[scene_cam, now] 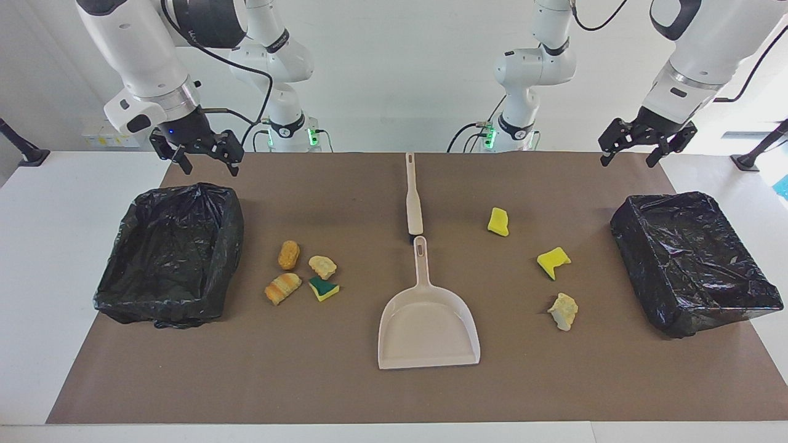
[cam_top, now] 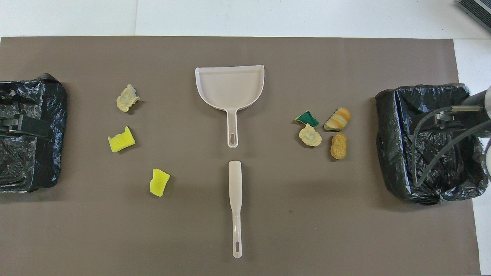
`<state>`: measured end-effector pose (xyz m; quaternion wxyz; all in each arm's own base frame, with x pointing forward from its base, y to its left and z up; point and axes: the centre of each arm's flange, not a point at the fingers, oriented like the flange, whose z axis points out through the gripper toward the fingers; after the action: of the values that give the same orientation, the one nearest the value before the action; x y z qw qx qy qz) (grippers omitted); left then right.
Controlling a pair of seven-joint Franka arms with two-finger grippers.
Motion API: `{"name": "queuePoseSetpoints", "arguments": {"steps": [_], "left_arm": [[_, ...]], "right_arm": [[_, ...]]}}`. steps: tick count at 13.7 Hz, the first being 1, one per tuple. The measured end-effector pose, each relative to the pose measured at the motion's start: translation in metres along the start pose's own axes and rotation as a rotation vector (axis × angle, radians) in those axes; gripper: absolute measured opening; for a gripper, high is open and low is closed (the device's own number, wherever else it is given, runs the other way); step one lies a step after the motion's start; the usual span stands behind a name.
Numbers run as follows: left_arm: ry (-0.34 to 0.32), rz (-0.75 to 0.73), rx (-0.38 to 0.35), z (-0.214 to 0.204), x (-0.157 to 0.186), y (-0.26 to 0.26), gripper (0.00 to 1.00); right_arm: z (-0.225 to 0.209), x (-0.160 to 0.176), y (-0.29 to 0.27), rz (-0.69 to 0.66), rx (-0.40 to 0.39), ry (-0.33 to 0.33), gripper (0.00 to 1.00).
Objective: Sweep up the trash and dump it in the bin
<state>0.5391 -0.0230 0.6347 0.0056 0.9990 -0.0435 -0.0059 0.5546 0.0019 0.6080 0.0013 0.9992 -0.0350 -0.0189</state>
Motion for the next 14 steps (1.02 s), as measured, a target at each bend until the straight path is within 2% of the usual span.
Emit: {"name": "queuePoseSetpoints", "arguments": {"steps": [5,9,14], "left_arm": [[-0.001,0.014,-0.001,0.0,0.0,0.008,1.0],[-0.019,0.026,-0.055,0.01,-0.001,0.019,1.0],[-0.005,0.126,-0.067,0.069,-0.002,0.081,1.0]], "right_arm": [[0.0,0.0,0.0,0.0,0.0,0.0,1.0],[0.0,0.0,0.0,0.0,0.0,0.0,1.0],[0.0,0.0,0.0,0.0,0.0,-0.001,1.0]]}}
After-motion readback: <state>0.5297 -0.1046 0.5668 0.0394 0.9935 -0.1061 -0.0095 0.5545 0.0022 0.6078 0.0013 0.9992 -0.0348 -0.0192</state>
